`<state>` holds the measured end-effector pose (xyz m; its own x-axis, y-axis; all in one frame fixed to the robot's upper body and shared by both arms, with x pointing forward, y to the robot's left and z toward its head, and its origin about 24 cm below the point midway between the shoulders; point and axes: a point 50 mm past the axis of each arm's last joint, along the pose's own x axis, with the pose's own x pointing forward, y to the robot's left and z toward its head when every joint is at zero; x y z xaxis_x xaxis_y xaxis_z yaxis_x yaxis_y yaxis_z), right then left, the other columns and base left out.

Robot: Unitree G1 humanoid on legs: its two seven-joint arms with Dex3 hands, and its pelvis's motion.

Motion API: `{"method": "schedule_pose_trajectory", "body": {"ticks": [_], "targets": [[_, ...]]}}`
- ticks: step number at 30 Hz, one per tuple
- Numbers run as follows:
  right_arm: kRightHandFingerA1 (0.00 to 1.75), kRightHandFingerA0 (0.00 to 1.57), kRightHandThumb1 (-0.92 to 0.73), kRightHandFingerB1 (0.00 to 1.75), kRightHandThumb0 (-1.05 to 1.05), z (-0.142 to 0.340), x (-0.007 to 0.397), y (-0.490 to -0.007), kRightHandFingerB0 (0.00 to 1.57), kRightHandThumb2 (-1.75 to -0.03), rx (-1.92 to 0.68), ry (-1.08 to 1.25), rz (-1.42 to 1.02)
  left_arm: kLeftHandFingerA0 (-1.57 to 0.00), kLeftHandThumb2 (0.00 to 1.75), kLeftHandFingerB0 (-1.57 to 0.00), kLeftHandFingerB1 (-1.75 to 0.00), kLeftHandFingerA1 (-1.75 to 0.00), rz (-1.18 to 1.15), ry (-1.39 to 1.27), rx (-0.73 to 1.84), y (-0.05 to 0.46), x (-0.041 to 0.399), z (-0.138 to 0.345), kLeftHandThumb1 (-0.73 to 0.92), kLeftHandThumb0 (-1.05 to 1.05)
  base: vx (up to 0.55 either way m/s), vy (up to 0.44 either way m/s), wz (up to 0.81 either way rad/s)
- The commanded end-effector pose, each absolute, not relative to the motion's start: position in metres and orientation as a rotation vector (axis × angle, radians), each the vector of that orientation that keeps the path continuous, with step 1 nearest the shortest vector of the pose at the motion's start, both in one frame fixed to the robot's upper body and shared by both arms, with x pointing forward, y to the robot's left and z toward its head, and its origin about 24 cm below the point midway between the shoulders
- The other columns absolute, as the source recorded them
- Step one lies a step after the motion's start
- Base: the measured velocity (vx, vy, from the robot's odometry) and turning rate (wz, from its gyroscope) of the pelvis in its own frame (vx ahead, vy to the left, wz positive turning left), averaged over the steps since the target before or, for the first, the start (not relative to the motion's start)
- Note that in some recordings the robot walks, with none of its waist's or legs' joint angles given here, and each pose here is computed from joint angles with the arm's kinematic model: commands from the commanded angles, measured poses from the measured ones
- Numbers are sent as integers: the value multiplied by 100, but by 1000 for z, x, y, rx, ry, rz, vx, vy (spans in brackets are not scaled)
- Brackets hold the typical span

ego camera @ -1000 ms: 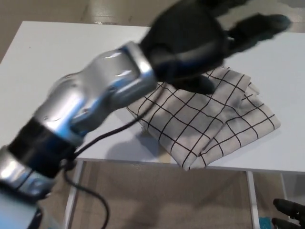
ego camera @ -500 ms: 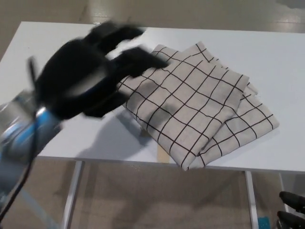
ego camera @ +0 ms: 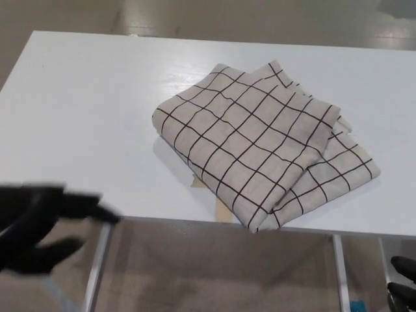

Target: Use the left hand to fold a white towel with checkered patterns in half.

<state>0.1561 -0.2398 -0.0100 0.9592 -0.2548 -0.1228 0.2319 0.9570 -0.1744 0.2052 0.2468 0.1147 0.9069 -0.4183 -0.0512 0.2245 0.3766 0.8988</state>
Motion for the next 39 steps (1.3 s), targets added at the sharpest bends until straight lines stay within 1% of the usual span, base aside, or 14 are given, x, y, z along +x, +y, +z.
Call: {"method": "schedule_pose_trajectory", "body": {"ticks": [1, 3, 4, 7, 11, 14, 20, 29, 30, 31, 32, 37, 38, 39], "targets": [[65, 49, -53, 65, -27, -12, 131, -261, 57, -91, -49, 249, -343, -81, 62, -82, -43, -45, -773, 304, 738, 290, 117, 99, 73, -9, 0, 0, 0], [65, 49, -53, 65, -27, -13, 131, -261, 57, -91, -43, 252, -340, -81, 62, -82, -43, -45, -770, 320, 732, 292, 119, 94, 73, -9, 0, 0, 0], [55, 53, -63, 52, -27, -13, 132, -258, 64, -60, -34, 254, -332, -81, 62, -83, -44, -45, -760, 346, 706, 295, 122, 86, 73, -8, 0, 0, 0], [53, 59, -61, 53, -20, -15, 132, -253, 66, -58, -32, 255, -317, -78, 62, -80, -44, -45, -747, 356, 680, 297, 126, 78, 71, -3, 0, 0, 0], [55, 53, -66, 51, -24, -28, 123, -245, 63, -59, -12, 308, -283, -75, 62, -79, -43, -44, -597, 461, 533, 297, 126, 46, 71, -7, 0, 0, 0], [56, 52, -65, 52, -25, -35, 121, -242, 64, -60, -10, 337, -277, -73, 62, -75, -42, -43, -387, 430, 442, 301, 130, 14, 73, -6, 0, 0, 0], [56, 52, -65, 51, -24, -38, 115, -240, 62, -59, -48, 349, -262, -67, 61, -70, -41, -41, 69, 474, 480, 303, 130, -49, 69, -11, 0, 0, 0], [54, 53, -66, 52, -22, -36, 123, -242, 60, -59, -74, 330, -276, -63, 58, -64, -40, -41, 316, 529, 303, 305, 138, -70, 59, -13, 0, 0, 0], [54, 53, -66, 52, -23, -36, 125, -243, 60, -59, -79, 324, -282, -42, 56, -48, -35, -36, 333, 534, 268, 308, 139, -70, 53, -23, 0, 0, 0], [54, 53, -66, 52, -23, -35, 126, -244, 60, -59, -80, 322, -285, -42, 56, -48, -35, -36, 339, 533, 247, 309, 139, -70, 53, -23, 0, 0, 0], [52, 52, -65, 51, -23, -35, 128, -244, 60, -59, -88, 320, -295, -17, 56, -23, -29, -31, 332, 532, 194, 312, 141, -70, 49, -40, 0, 0, 0], [47, 51, -65, 51, -24, -33, 133, -243, 59, -59, -121, 333, -324, -16, 54, -20, -28, -30, 292, 522, 93, 318, 143, -71, 45, -48, 0, 0, 0], [46, 50, -65, 51, -24, -33, 133, -242, 58, -59, -126, 344, -333, -7, 83, -8, -50, -52, 285, 517, 91, 318, 143, -71, 24, -26, 0, 0, 0], [46, 50, -65, 50, -24, -33, 134, -241, 58, -59, -132, 357, -342, -8, 83, -8, -50, -52, 280, 512, 100, 317, 143, -71, 25, -25, 0, 0, 0]]}}
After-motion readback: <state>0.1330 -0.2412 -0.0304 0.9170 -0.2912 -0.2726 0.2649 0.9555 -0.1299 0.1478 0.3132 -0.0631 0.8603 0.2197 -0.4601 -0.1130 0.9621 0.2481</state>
